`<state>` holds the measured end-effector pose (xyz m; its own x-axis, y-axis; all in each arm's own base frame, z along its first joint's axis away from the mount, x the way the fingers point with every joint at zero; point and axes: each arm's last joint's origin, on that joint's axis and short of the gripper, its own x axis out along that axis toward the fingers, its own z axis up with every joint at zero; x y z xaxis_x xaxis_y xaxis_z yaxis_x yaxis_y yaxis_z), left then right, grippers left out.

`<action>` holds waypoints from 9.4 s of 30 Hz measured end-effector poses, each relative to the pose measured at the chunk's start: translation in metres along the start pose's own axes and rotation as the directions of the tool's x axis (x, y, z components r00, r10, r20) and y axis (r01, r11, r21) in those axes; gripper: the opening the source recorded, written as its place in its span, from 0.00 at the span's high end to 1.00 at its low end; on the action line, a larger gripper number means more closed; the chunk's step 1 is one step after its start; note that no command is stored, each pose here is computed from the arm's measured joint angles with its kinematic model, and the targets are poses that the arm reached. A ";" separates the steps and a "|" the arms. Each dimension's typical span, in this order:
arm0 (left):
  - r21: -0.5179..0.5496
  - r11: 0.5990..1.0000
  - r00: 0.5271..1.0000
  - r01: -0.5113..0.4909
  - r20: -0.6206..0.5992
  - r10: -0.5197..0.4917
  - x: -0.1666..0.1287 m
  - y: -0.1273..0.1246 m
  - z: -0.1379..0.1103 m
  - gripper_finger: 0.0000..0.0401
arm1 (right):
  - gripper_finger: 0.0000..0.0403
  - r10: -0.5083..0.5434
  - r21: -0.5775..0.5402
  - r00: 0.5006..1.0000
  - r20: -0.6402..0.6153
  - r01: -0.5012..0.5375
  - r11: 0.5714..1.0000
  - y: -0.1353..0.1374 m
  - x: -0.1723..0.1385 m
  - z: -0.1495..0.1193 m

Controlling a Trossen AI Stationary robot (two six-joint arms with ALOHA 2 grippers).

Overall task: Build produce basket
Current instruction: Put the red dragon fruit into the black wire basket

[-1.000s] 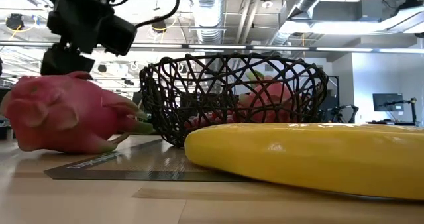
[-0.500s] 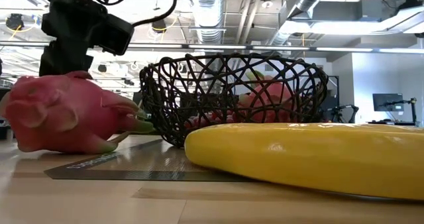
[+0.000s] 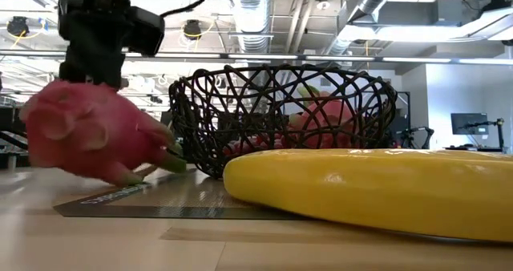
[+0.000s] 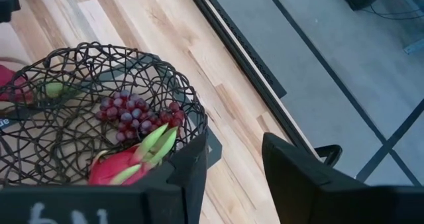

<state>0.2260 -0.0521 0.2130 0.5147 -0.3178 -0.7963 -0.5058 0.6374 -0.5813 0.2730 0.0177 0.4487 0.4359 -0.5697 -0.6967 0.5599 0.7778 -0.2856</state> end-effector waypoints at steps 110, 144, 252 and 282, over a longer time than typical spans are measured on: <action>0.379 0.849 0.838 -0.367 0.531 0.125 -0.156 -0.113 0.032 1.00 | 0.38 0.873 0.163 0.172 0.457 -0.981 0.108 -0.003 0.291 0.027; 0.375 0.853 0.838 -0.364 0.531 0.125 -0.152 -0.114 0.034 1.00 | 0.38 0.919 0.186 -0.067 0.389 -0.971 -0.150 0.063 0.319 0.039; 0.356 0.835 0.858 -0.420 0.455 0.238 -0.138 -0.108 0.033 1.00 | 0.38 0.858 0.187 0.326 0.397 -0.944 0.273 0.093 0.325 0.056; 0.417 0.777 0.845 -0.472 0.466 0.263 -0.141 -0.104 0.036 0.93 | 1.00 0.850 0.125 0.321 0.418 -0.947 0.296 0.048 0.325 0.065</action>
<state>0.2306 -0.0483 0.3913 0.6241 0.2264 -0.7478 -0.3473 0.9377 -0.0059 0.4879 -0.1476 0.2513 0.9105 0.3667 -0.1911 -0.1588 0.7368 0.6571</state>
